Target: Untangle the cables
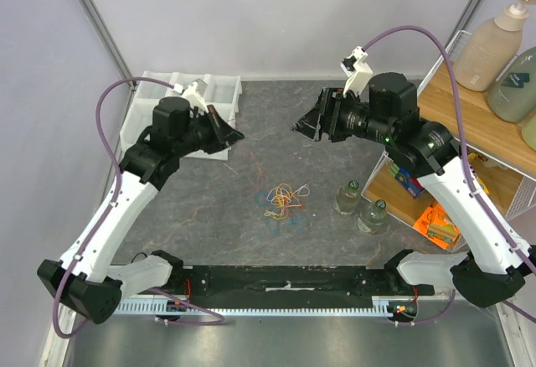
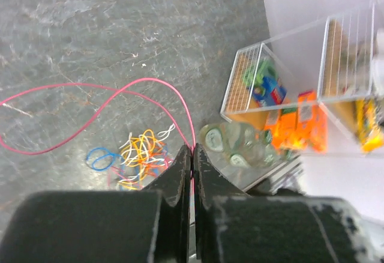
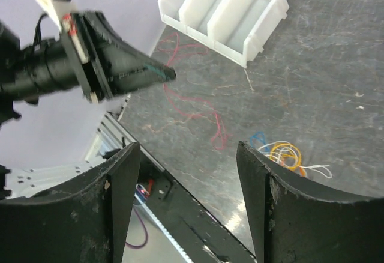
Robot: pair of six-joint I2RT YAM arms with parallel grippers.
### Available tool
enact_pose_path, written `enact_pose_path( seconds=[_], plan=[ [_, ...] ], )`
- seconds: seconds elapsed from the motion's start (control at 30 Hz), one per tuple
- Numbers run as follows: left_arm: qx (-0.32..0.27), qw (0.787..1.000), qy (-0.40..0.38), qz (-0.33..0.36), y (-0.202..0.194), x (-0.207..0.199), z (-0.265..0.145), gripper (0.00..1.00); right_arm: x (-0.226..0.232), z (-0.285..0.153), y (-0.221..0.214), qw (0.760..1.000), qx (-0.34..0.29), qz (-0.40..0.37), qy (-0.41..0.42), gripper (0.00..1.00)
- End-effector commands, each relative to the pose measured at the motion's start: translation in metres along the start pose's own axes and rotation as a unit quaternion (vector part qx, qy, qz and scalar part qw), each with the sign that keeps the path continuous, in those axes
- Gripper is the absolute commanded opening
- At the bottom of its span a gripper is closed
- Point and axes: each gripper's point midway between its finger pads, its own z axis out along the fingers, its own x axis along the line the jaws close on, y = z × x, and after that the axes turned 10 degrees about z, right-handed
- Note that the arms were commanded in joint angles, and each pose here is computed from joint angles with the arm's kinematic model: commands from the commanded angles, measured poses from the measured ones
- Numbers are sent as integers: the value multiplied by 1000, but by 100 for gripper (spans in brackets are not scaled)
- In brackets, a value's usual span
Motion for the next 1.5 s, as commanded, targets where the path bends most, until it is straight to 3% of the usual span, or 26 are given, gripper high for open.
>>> enact_pose_path(
  seconds=[0.0, 0.1, 0.23, 0.37, 0.5, 0.73, 0.97, 1.27, 1.47],
  plan=[
    [36, 981, -7, -190, 4, 14, 6, 2, 4, -19, 2, 998, 3, -68, 5, 72],
    [30, 962, 35, -267, 13, 41, 17, 2, 5, -25, 1, 997, -1, -73, 9, 72],
    [-13, 945, 121, -304, 34, 89, 26, 2, 10, -30, 2, 997, -3, -81, 17, 72],
    [-67, 952, 228, -192, 63, 138, 22, 2, 14, -31, 1, 996, -1, -83, 29, 72],
    [-101, 944, 298, -99, 86, 168, 14, 2, 14, -34, -1, 996, -1, -83, 30, 72],
    [-179, 948, 262, -19, 113, 184, 51, 2, 8, -38, 2, 994, -5, -108, 13, 72],
    [-155, 944, 283, 70, 113, 218, 93, 2, -3, -41, -6, 994, 1, -106, -1, 73],
    [-152, 922, 326, 144, 129, 228, 79, 2, -7, -38, -6, 993, 4, -114, -9, 75],
    [-140, 922, 329, 148, 118, 231, 76, 2, -6, -37, -5, 993, 3, -114, -7, 74]
  ],
)
